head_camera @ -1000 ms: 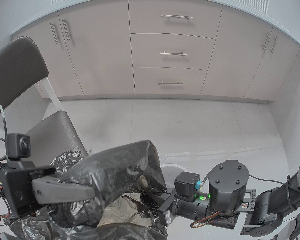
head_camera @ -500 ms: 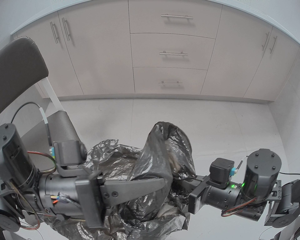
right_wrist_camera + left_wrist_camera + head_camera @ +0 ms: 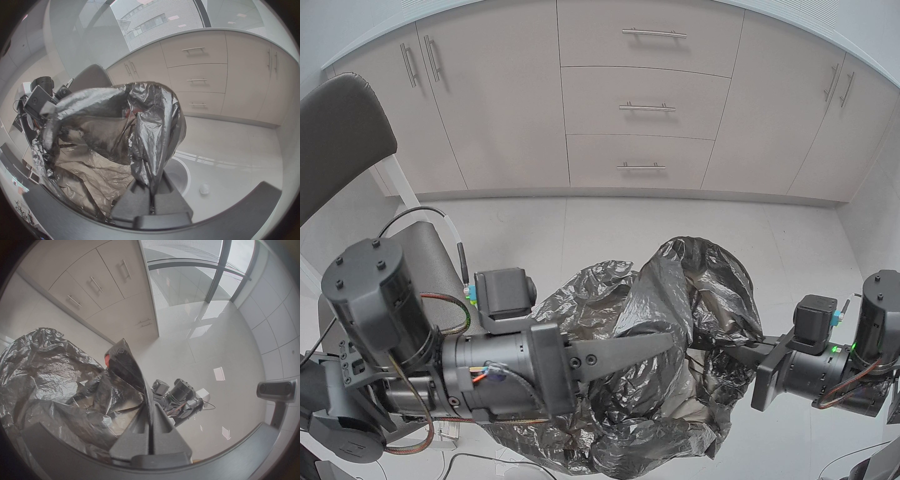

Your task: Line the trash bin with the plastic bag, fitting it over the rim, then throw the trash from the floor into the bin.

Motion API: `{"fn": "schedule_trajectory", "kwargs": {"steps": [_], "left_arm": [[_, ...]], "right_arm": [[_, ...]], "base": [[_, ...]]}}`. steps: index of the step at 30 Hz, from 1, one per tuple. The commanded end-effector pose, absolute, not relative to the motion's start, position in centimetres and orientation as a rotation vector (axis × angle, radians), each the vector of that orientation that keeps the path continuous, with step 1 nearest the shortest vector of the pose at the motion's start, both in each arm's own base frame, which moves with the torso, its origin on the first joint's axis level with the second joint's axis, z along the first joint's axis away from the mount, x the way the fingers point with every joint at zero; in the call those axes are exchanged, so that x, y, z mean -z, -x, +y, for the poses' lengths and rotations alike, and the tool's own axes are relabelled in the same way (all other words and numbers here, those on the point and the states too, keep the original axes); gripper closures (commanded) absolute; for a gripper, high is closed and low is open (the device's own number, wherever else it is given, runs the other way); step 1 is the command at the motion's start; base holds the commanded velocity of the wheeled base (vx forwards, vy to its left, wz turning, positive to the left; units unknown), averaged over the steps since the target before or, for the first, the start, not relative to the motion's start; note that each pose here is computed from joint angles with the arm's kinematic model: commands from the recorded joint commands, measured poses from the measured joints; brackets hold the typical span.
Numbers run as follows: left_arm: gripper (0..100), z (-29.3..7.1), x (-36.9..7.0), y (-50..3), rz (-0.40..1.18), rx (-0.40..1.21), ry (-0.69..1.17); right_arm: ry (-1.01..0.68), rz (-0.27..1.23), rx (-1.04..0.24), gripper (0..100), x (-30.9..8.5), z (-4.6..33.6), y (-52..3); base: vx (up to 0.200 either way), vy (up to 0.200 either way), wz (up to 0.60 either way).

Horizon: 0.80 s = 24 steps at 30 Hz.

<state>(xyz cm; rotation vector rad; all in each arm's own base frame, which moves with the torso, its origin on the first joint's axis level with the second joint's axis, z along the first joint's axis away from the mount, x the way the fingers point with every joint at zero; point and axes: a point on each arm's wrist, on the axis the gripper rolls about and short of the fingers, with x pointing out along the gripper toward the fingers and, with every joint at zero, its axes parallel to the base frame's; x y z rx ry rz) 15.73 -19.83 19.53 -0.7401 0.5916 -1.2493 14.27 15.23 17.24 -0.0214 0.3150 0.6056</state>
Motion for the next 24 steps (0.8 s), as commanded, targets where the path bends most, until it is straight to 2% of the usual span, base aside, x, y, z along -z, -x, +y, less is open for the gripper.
{"fn": "schedule_trajectory", "kwargs": {"steps": [1, 6, 10, 13, 24], "left_arm": [[100, -21.4, -17.9, -17.3, 0.638, 1.212, 0.75], [100, -22.6, -16.3, -18.2, 0.673, 1.197, 0.76], [100, -24.2, -14.5, -19.6, 0.726, 1.153, 0.841], [100, -24.7, -13.8, -20.0, 0.702, 1.149, 0.862], [100, -24.7, -14.0, -19.3, 0.738, 1.161, 0.912]], "right_arm": [[-0.022, 0.253, -0.571, 100, -19.5, 12.7, -13.1], [-0.014, 0.268, -0.552, 100, -20.3, 11.8, -12.5], [-0.005, 0.29, -0.555, 100, -21.5, 11.0, -11.7], [-0.001, 0.301, -0.561, 100, -21.5, 10.8, -11.5], [0.035, 0.375, -0.563, 100, -20.1, 11.8, -12.4]], "base": [[0.0, 0.0, 0.0], [0.0, 0.0, 0.0], [0.0, 0.0, 0.0], [0.0, 0.0, 0.0], [0.0, 0.0, 0.0]]}}
